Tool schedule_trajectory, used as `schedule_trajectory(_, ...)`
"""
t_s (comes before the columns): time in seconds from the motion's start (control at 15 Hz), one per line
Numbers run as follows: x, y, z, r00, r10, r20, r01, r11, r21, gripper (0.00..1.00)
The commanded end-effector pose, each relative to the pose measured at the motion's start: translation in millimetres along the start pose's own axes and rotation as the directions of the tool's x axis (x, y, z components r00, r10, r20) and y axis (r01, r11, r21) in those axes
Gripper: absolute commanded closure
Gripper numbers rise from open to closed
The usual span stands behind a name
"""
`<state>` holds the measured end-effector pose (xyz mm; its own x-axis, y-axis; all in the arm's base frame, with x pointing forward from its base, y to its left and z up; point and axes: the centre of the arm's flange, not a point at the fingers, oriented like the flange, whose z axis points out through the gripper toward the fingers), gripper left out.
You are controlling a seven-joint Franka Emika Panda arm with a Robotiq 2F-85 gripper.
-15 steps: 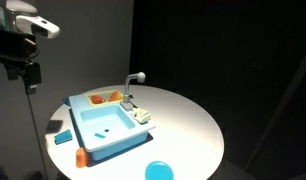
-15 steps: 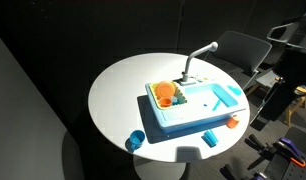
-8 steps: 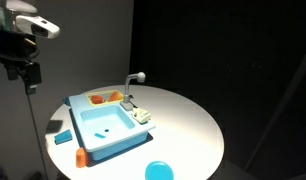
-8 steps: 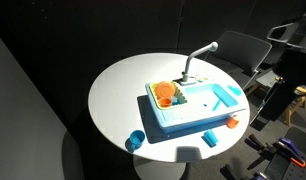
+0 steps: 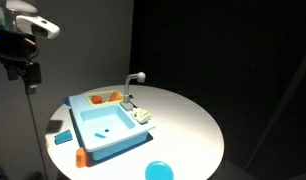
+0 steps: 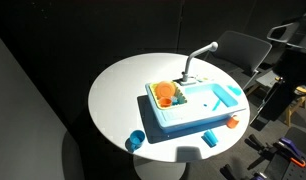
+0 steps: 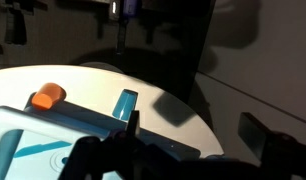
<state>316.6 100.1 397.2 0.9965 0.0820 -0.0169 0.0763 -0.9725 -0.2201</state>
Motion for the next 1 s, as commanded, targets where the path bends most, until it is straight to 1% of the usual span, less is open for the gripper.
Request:
schedule_trajectory(0.0,0.0,0.0,0.0,1.0,0.0,0.0,0.0,1.0,0.0,0.0)
schedule_trajectory(0.2,0.0,0.0,0.0,1.0,0.0,0.0,0.0,1.0,0.0,0.0)
schedule_trajectory(0.33,4.3,6.5,-3.5,1.0,-0.008,-0.003,0.008,1.0,0.003,0.0)
schedule_trajectory(0.67,25.7,13.2,-15.0,0.999,-0.011,-0.03,0.012,1.0,0.011,0.0)
schedule_trajectory(0.93,47.2,21.2,-30.2,0.997,-0.008,-0.072,0.008,1.0,0.009,0.0)
